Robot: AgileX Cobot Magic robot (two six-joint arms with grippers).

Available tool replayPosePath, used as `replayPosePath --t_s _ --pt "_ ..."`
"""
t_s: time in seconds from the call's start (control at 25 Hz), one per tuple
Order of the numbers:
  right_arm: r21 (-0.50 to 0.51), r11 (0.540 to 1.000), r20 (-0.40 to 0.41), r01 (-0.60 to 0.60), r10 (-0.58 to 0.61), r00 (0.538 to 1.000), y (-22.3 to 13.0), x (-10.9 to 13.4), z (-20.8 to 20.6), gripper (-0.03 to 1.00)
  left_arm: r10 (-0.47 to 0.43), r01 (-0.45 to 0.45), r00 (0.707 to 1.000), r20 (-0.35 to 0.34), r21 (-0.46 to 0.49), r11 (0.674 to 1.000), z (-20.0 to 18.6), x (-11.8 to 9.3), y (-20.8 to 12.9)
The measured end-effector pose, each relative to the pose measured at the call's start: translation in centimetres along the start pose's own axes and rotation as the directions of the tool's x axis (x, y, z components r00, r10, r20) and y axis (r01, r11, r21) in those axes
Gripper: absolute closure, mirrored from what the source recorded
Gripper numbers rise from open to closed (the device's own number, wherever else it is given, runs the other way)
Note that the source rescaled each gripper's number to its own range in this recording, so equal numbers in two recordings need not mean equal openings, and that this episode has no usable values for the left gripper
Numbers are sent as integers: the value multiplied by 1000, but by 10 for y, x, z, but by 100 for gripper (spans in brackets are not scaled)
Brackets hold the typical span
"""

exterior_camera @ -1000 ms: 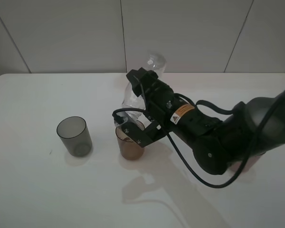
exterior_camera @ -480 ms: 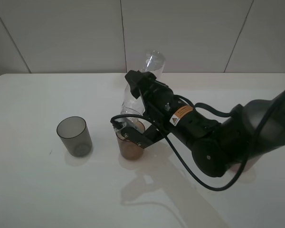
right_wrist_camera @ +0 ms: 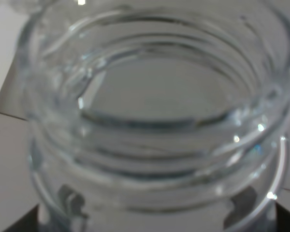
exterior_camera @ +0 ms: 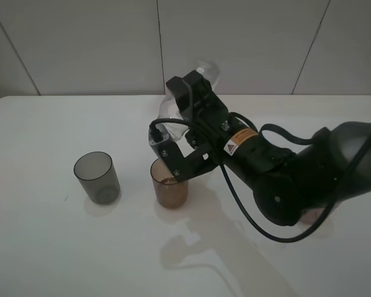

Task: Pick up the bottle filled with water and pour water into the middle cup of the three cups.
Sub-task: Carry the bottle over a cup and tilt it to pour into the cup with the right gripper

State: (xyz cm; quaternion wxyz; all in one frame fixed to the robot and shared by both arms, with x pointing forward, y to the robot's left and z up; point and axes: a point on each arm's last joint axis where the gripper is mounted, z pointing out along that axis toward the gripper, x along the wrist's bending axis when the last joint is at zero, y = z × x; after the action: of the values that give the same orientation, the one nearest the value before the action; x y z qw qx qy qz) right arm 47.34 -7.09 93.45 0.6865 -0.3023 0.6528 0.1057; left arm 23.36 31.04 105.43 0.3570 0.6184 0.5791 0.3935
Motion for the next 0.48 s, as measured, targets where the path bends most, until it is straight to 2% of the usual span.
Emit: replayPosePath --t_s 0.12,0.24,0.36,0.48 --pt "2 994 -21 -111 111 994 -6 -14 0 94 0 0 1000 0 0 1000 0 0 0" --pt "-5 971 -102 -239 237 966 -14 -24 2 94 0 0 1000 0 0 1000 0 0 0" --pt "16 925 -219 -379 373 902 -28 -25 7 94 0 0 1000 0 0 1000 0 0 0" --pt "86 841 -302 -534 533 790 -46 -23 14 94 0 0 1000 0 0 1000 0 0 0"
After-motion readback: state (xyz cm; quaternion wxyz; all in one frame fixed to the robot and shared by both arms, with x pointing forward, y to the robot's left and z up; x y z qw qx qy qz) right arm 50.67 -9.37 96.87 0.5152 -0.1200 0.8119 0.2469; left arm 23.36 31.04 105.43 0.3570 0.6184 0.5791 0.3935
